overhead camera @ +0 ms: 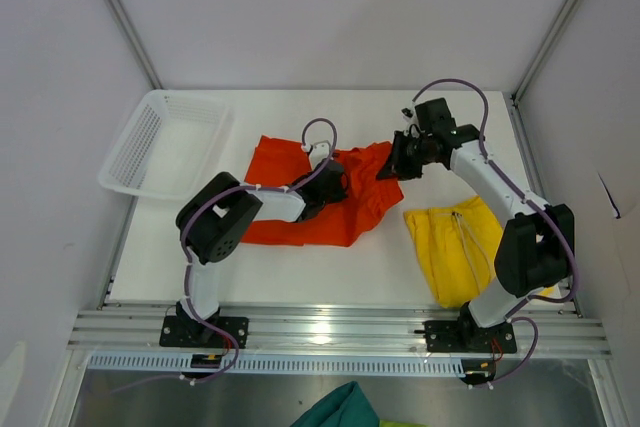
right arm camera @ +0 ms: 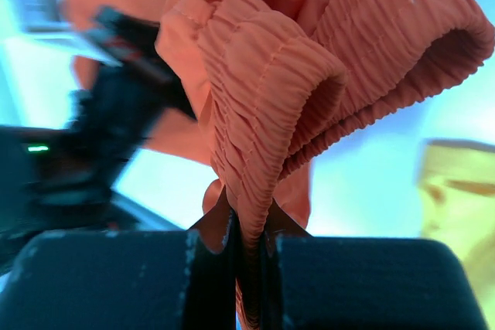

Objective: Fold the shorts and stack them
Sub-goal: Fold the shorts

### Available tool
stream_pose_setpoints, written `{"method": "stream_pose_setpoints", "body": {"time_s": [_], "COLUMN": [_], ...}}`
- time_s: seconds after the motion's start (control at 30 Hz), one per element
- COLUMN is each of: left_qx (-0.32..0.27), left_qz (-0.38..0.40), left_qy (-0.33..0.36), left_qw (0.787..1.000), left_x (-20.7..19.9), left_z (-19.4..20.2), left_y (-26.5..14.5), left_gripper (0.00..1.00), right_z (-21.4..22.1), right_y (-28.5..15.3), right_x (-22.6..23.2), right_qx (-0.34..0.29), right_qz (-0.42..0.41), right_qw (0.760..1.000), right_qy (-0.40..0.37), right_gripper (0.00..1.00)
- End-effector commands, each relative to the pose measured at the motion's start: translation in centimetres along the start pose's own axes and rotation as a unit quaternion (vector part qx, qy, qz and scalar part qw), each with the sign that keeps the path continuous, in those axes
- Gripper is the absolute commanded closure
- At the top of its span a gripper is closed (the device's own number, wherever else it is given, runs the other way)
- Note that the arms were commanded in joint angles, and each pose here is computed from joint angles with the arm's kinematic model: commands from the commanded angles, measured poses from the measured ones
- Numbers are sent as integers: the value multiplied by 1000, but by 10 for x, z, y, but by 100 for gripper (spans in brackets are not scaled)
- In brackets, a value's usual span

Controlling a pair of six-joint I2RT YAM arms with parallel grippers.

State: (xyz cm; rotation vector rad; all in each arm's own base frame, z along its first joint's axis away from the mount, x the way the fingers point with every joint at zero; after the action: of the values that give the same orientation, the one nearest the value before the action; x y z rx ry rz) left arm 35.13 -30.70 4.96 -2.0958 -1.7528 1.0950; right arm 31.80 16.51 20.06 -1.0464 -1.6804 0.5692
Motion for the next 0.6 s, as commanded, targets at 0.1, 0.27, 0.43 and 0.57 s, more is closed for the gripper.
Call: {"method": "stream_pose_setpoints", "body": {"time_s": [0.1,0.27,0.43,0.57], "left_qx": [-9,-9,-23,-39], "left_qz": [-5,10,32,31], "left_qy": [-10,-16,-21,-22], "left_qw": [1000,1000,999,999], "left_x": [-2,-2,-2,14], "left_z": [-1,-2,-21,-50], "left_y": [0,-9,-52,-88], "left_gripper": [100,99,92,83], "right_z": [-13,-27,-33,-27], "right_y": [-11,-25,-37,-45], "right_x": [64,73,59,39], "right_qx": [-33,-51,-50,-36], "right_qz": [-143,-158,-136,-118], "right_qw": [989,985,989,992], "right_qy": [33,44,37,32], "right_gripper": [100,100,100,100]}}
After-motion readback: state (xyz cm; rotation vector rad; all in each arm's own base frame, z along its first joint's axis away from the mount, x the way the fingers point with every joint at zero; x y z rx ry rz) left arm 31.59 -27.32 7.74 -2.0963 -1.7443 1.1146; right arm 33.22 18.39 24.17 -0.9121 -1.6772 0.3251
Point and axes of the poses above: each gripper's point midway between its finger pads, its own y axis out along the fingers, its own x axis along the line the jaws close on, z = x × y, the point moved 5 cm from there along -y, back along the fingers
